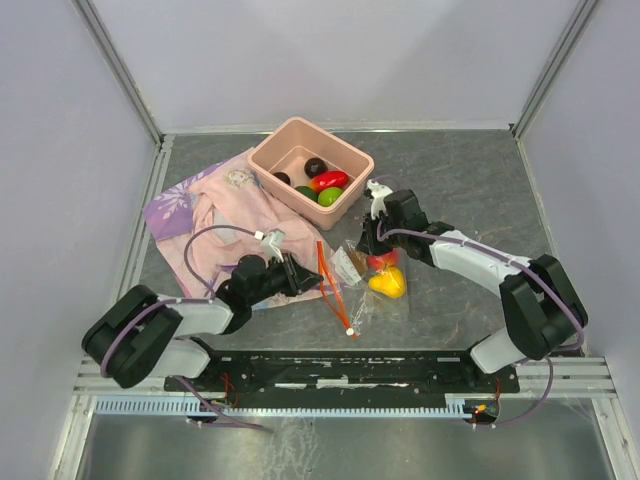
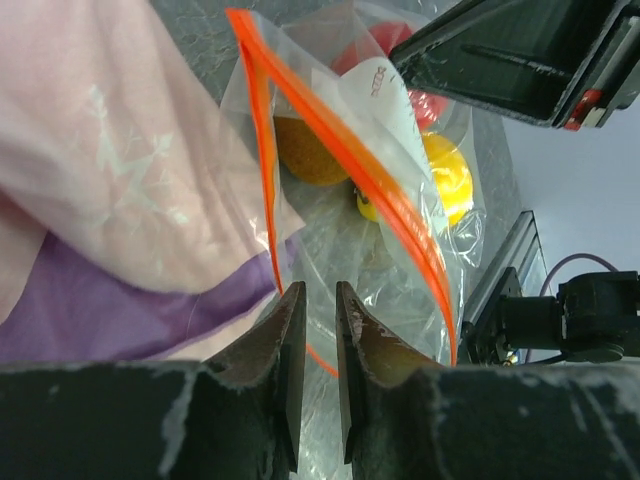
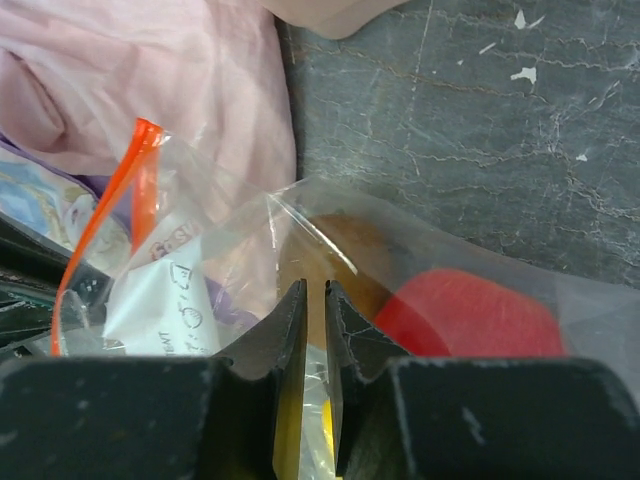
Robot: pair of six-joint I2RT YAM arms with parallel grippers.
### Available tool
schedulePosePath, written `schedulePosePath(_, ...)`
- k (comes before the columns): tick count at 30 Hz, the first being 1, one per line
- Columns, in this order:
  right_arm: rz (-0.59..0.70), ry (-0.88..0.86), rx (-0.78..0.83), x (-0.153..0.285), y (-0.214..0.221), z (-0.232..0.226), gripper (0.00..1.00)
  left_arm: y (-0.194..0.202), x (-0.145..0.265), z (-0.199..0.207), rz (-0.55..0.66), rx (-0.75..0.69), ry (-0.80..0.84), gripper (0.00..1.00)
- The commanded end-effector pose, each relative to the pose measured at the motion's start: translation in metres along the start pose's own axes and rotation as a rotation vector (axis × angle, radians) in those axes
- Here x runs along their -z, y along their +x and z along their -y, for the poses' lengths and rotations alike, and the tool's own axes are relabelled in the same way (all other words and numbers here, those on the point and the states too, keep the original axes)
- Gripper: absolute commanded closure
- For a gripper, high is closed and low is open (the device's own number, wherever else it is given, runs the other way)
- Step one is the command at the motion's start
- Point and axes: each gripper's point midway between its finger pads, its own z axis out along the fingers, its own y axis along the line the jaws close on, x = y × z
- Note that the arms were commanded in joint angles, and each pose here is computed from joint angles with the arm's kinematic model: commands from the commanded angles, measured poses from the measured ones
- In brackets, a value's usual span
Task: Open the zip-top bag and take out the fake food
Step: Pick up the fake fruit from the zipper food storage bag.
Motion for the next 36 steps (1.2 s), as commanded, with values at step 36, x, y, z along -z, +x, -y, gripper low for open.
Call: schedulePosePath(36,-0.141,0.336,0.212,-0.013,0.023,0.042,0.80,-0.017,-0.080,0.014,0.066,-0.012,-0.023,0.36)
